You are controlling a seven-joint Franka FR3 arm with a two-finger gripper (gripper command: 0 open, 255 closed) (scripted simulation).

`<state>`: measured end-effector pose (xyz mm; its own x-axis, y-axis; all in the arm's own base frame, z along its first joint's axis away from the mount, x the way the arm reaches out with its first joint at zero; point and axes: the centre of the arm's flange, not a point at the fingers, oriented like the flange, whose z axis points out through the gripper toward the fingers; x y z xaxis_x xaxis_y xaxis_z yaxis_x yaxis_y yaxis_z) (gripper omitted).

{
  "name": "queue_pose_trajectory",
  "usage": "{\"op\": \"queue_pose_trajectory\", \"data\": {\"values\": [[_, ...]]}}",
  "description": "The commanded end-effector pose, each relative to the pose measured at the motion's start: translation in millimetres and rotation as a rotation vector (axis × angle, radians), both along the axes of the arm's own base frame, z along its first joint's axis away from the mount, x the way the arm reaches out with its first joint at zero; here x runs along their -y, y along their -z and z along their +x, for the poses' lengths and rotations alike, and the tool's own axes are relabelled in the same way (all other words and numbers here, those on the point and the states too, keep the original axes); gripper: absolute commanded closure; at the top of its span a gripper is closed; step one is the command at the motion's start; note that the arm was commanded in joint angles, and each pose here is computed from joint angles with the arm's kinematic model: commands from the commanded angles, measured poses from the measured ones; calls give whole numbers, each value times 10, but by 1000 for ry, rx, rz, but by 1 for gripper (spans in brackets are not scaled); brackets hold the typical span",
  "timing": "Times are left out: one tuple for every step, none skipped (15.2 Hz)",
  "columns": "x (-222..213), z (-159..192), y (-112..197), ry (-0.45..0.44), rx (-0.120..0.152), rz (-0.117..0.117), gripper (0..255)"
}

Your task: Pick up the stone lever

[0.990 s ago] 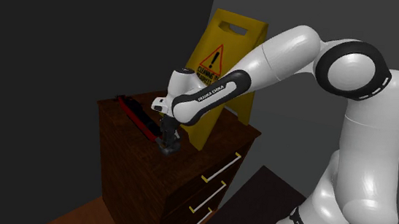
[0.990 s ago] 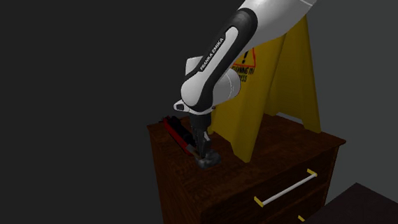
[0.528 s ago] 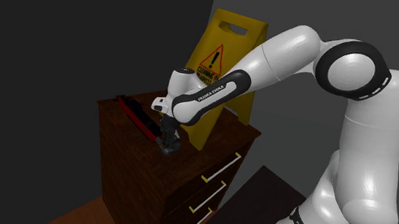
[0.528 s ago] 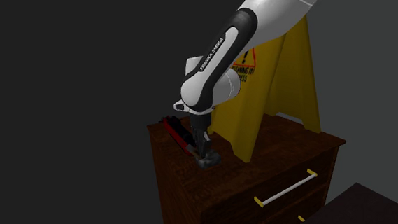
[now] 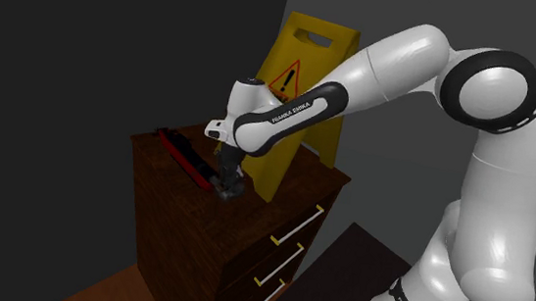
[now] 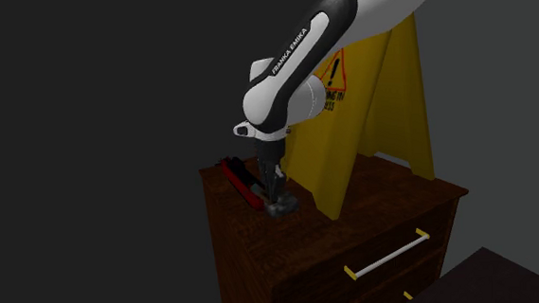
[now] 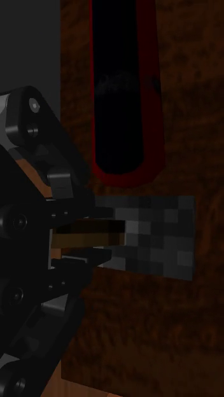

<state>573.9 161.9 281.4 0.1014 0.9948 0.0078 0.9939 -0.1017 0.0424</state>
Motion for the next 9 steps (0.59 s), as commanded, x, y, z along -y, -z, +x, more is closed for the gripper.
{"op": "queue_pose_trajectory", "data": {"values": [[9, 5, -105, 0, 0, 0, 255], [9, 5, -158, 0, 0, 0, 255], [9, 5, -210, 0, 0, 0, 255], [9, 5, -263, 0, 0, 0, 255], [9, 4, -316, 0, 0, 0, 255], [9, 5, -369, 0, 0, 0, 255], [9, 4, -422, 0, 0, 0, 255], [9, 4, -430, 0, 0, 0, 255], [9, 5, -430, 0, 0, 0, 255]]}}
